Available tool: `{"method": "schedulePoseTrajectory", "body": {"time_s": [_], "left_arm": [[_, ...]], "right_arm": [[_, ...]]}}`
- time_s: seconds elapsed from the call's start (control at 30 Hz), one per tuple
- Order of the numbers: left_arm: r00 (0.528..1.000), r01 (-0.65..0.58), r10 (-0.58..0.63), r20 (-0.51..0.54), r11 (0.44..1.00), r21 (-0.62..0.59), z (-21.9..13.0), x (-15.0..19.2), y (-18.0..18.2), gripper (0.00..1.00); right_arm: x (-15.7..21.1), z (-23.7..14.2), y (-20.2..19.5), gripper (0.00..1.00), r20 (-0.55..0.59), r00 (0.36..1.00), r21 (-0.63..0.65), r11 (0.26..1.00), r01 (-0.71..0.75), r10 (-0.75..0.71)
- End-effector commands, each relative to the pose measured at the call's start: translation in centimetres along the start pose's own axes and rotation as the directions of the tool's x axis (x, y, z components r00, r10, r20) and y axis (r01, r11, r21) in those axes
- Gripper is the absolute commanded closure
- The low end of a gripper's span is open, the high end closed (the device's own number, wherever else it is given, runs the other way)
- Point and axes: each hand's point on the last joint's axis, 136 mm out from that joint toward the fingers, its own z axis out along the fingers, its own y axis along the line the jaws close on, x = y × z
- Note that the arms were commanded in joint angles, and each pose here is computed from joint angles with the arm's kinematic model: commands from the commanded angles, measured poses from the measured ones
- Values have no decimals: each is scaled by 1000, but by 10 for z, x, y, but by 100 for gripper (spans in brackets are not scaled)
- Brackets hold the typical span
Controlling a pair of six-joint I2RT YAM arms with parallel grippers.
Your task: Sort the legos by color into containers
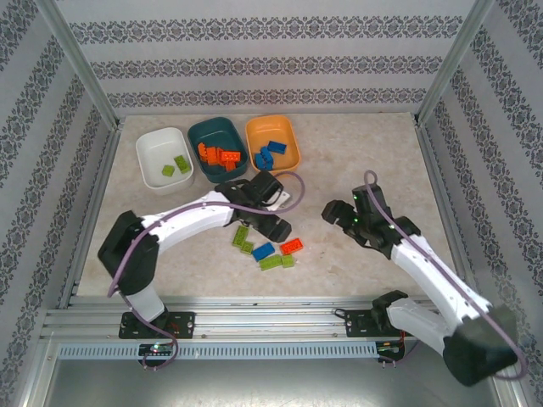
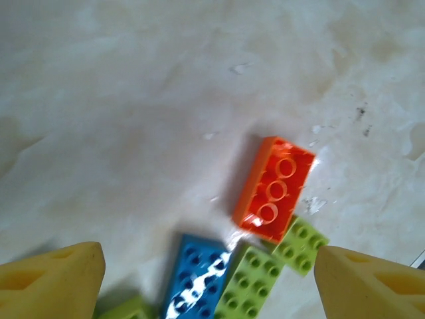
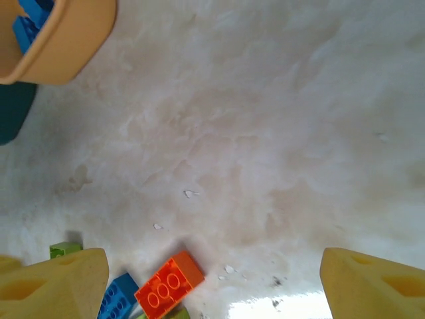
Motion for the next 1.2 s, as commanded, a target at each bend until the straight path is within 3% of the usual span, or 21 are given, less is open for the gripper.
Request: {"method": "schedulePoseTrajectory", "body": {"time_s": [0.0, 0.2, 0.47, 0.57, 0.67, 0.73, 0.97, 1.17], "left_arm": [[992, -121, 121, -15, 992, 46, 26, -12, -28, 19], [975, -188, 196, -104, 979, 82, 66, -3, -43, 22], [961, -205, 212, -176, 977, 59, 83, 12, -36, 28], [955, -204, 210, -209, 978, 48, 90, 19, -29, 36], [958, -182, 189, -215, 982, 55, 93, 17, -25, 55], [965, -151, 160, -208, 987, 59, 92, 13, -20, 56], [992, -65, 66, -109, 998, 9, 62, -29, 19, 57], [997, 51, -46, 66, 995, -80, -15, -89, 87, 57]], "right_arm": [[8, -15, -27, 17, 13, 1000, 59, 998, 1, -2], [11, -26, -36, 18, 13, 1000, 48, 999, -20, 20], [9, -22, -33, 18, 9, 999, 28, 999, -37, 37], [8, -19, -29, 18, 6, 999, 13, 999, -44, 44], [7, -18, -26, 18, 7, 999, 4, 999, -44, 44], [7, -18, -27, 18, 10, 999, 5, 999, -44, 44], [10, -13, -24, 18, -3, 999, -5, 999, -32, 32], [21, 2, -4, 18, -55, 998, -26, 999, 33, -34]]}}
